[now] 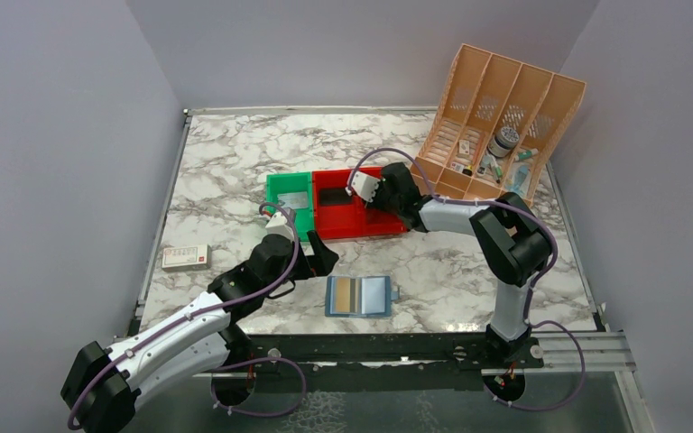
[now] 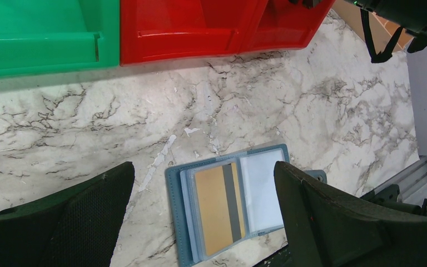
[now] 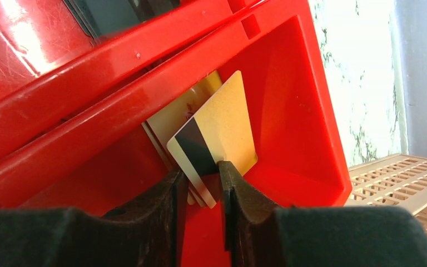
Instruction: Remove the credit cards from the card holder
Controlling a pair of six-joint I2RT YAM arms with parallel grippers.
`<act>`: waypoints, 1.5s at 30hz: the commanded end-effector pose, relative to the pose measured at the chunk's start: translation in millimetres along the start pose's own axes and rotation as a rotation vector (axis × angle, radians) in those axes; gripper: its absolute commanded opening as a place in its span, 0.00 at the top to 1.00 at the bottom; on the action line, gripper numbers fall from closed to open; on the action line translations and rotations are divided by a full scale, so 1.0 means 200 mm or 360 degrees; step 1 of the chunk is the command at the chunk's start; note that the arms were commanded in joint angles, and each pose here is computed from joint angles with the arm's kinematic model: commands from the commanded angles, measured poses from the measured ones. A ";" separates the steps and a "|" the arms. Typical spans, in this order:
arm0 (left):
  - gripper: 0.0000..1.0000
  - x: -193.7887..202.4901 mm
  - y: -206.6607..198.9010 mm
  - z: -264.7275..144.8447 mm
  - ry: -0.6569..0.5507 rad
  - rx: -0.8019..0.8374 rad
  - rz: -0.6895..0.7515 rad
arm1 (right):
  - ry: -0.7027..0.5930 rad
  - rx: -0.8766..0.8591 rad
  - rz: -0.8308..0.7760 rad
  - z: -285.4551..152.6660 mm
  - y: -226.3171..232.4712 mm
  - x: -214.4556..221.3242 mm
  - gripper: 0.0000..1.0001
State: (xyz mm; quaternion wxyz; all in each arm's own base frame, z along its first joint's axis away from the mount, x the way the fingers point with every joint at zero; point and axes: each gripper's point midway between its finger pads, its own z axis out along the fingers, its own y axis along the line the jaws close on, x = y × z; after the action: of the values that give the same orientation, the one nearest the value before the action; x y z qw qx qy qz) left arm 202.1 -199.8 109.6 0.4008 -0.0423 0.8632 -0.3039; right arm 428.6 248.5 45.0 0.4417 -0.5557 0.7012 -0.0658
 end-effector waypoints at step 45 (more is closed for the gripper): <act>0.01 -0.01 -0.06 -0.01 0.0016 0.0103 0.0035 | -0.0645 0.0341 0.1417 -0.60 -0.30 -0.41 0.42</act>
State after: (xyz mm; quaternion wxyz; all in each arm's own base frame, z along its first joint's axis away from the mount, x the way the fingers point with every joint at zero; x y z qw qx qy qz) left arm 199.8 -202.0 109.9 0.3970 -0.0339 0.8635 -0.3092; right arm 404.7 251.0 164.6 0.5963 -0.3342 0.7273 0.0614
